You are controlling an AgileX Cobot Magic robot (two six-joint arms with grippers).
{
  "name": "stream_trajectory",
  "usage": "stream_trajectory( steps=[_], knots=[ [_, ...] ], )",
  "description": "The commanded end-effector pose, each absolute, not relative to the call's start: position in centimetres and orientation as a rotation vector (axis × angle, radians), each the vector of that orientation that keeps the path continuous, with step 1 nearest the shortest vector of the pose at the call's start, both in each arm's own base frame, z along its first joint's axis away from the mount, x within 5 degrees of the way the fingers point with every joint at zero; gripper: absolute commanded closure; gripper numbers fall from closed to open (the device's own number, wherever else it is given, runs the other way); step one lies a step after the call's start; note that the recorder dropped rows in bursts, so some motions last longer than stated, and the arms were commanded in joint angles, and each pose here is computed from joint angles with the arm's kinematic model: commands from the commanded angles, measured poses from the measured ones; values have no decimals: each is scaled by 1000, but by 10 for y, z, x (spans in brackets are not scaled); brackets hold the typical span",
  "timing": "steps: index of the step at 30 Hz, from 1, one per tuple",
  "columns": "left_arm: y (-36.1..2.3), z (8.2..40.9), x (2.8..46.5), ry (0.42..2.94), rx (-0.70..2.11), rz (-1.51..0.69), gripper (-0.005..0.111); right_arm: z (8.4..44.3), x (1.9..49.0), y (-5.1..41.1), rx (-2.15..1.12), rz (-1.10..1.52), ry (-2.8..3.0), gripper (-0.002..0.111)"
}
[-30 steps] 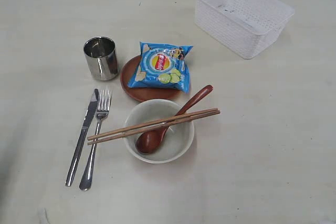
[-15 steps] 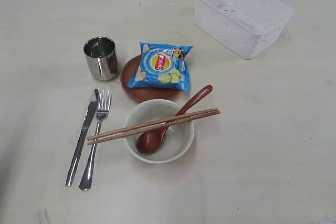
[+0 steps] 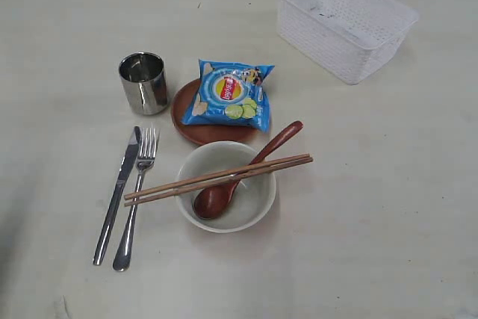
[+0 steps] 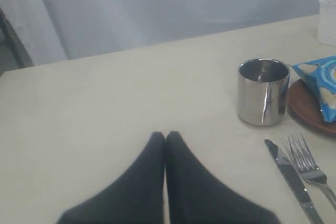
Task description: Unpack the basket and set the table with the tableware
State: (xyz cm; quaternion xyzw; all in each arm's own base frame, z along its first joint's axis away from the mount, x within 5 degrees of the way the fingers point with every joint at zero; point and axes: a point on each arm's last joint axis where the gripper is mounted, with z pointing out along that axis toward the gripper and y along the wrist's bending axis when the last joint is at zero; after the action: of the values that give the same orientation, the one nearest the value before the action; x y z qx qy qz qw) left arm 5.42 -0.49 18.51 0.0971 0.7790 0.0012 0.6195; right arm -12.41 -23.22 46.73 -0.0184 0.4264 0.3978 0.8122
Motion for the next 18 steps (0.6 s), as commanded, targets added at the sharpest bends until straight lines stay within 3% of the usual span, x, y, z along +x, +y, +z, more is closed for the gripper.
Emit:
stream_trajectory(
  steps=[1, 6, 18],
  knots=[
    [-5, 184, 54, 1792, 220, -2, 107, 466, -133, -248, -5, 860, 881, 108],
    [-5, 184, 54, 1792, 220, -2, 107, 467, -138, -243, 22, 798, 886, 108],
    [-5, 184, 54, 1792, 220, -2, 107, 461, -136, -157, -67, 734, 1036, 108]
  ],
)
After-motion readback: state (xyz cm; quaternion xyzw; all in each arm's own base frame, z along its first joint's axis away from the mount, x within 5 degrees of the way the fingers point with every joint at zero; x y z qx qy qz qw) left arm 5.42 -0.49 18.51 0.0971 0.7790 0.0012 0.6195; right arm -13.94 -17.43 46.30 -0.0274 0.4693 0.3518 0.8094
